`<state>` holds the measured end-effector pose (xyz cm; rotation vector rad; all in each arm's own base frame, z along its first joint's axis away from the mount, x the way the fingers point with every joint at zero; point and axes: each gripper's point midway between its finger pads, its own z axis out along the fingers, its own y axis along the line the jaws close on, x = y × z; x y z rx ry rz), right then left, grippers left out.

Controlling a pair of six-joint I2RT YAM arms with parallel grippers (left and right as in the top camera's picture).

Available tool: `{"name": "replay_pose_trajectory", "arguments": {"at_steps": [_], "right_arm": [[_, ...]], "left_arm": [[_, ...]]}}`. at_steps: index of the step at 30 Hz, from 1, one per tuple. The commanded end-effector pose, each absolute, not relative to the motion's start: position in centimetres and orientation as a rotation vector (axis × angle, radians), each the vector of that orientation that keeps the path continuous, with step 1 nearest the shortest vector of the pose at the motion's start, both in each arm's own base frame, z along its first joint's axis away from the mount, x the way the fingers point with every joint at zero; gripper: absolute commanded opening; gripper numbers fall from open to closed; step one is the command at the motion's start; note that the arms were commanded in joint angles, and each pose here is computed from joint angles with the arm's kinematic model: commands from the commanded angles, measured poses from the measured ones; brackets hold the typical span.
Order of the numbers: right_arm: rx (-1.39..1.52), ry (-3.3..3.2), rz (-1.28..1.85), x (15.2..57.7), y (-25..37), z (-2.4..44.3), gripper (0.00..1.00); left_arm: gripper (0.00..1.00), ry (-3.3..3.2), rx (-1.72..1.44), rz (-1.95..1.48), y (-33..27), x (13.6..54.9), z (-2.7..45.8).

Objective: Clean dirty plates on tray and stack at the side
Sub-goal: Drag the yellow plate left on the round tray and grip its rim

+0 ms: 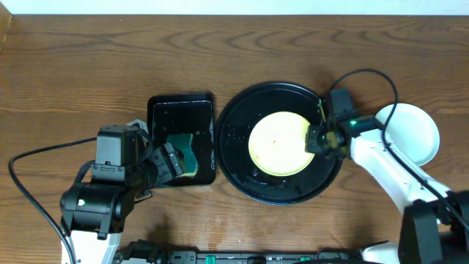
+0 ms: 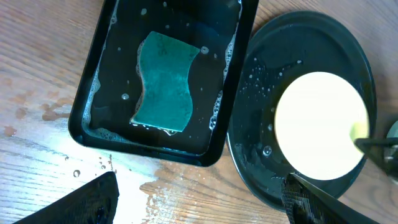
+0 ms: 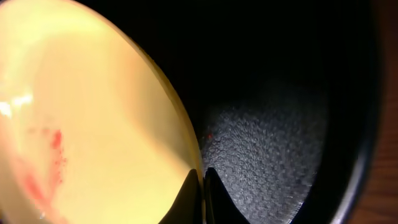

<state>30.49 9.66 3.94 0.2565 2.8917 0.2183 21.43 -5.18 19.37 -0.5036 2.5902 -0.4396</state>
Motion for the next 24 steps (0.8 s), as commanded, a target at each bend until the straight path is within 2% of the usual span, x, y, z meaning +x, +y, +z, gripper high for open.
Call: {"name": "replay_pose_trajectory", "arguments": {"at_steps": [1,3,4,6,8,17,20,22,24], "right_arm": [[0.402,2.915,0.201,29.6,9.4,2.0,0.01],[0.378,2.92,0.198,29.5,9.4,1.6,0.01],[0.308,2.92,0.194,29.6,9.5,1.7,0.05],[0.114,2.918,0.242,29.9,10.3,2.1,0.25],[-0.086,2.915,0.295,29.8,11.2,2.6,0.32],[-0.158,2.906,0.287,30.0,11.2,3.7,0.31],[-0.158,2.905,0.287,30.0,11.2,3.7,0.3],[-0.157,2.902,0.287,30.1,11.2,3.7,0.29],[-0.157,2.899,0.288,30.2,11.3,3.8,0.29]], "left_arm": [[0.84,2.571,-0.507,-0.457,-5.3,21.6,20.2],[0.84,2.571,-0.507,-0.457,-5.3,21.6,20.2],[0.84,2.571,-0.507,-0.457,-5.3,21.6,20.2],[0.85,2.571,-0.507,-0.457,-5.3,21.6,20.2],[0.84,2.571,-0.507,-0.457,-5.3,21.6,20.2],[0.84,2.566,-0.511,-0.439,-5.0,21.8,20.0],[0.84,2.594,-0.538,-0.367,-4.3,22.3,18.1],[0.76,2.644,-0.556,-0.322,-3.9,22.2,16.3],[0.73,2.696,-0.511,-0.297,-4.0,22.7,14.4]]}}
